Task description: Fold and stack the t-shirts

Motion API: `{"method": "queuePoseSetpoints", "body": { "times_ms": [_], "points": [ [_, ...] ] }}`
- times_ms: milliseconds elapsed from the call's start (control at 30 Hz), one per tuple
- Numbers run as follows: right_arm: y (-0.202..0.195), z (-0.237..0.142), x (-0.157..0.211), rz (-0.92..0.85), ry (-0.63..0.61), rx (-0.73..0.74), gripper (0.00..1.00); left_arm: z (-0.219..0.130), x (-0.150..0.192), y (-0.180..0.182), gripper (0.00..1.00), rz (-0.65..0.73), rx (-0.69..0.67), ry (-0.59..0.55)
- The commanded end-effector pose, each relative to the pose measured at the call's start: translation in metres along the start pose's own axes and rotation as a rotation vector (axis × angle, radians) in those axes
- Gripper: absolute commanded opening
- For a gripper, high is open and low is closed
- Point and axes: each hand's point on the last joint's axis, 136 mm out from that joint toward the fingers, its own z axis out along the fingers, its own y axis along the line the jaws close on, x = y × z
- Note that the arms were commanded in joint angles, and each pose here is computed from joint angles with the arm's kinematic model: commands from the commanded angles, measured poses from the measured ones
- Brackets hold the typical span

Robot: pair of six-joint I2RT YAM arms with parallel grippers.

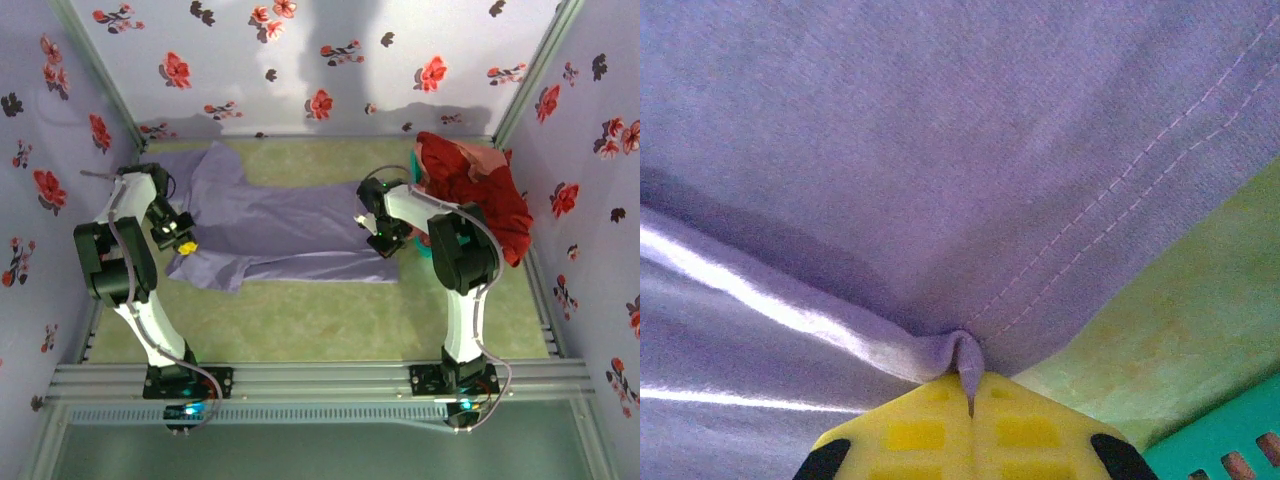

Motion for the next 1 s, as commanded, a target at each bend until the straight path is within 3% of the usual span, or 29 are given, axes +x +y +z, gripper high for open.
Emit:
{"method": "queuePoseSetpoints", "body": {
  "times_ms": [0,300,433,533,767,900,967],
  "points": [
    [-0.007,0.008,-0.005,0.037,0.01,0.019,0.04,-0.007,0.004,-0.006,0.0,-0.012,0.054,0.004],
    [-0.005,0.01,-0.003,0.066,0.006,-0.012,0.04,0.008,-0.019,0.002,0.0,-0.071,0.036,-0.001],
    [-0.004,-0.007,-0.01,0.07,-0.055,-0.014,0.13,0.017,-0.027,0.002,0.0,-0.057,0.02,0.034],
    [-0.007,-0.007,-0.006,0.055,-0.034,-0.001,0.07,0.021,-0.031,0.0,0.0,-0.051,0.022,0.059],
    [-0.007,-0.007,0.003,0.048,-0.004,0.001,0.1,0.012,-0.041,0.013,0.01,-0.056,-0.046,0.065],
    [-0.005,-0.014,0.006,0.079,-0.012,-0.009,0.33,0.014,-0.039,0.003,0.21,-0.052,-0.003,0.081],
    [-0.002,-0.024,0.004,0.089,-0.046,-0.025,0.39,0.006,-0.04,0.005,0.28,-0.041,-0.007,0.047]
  ]
}}
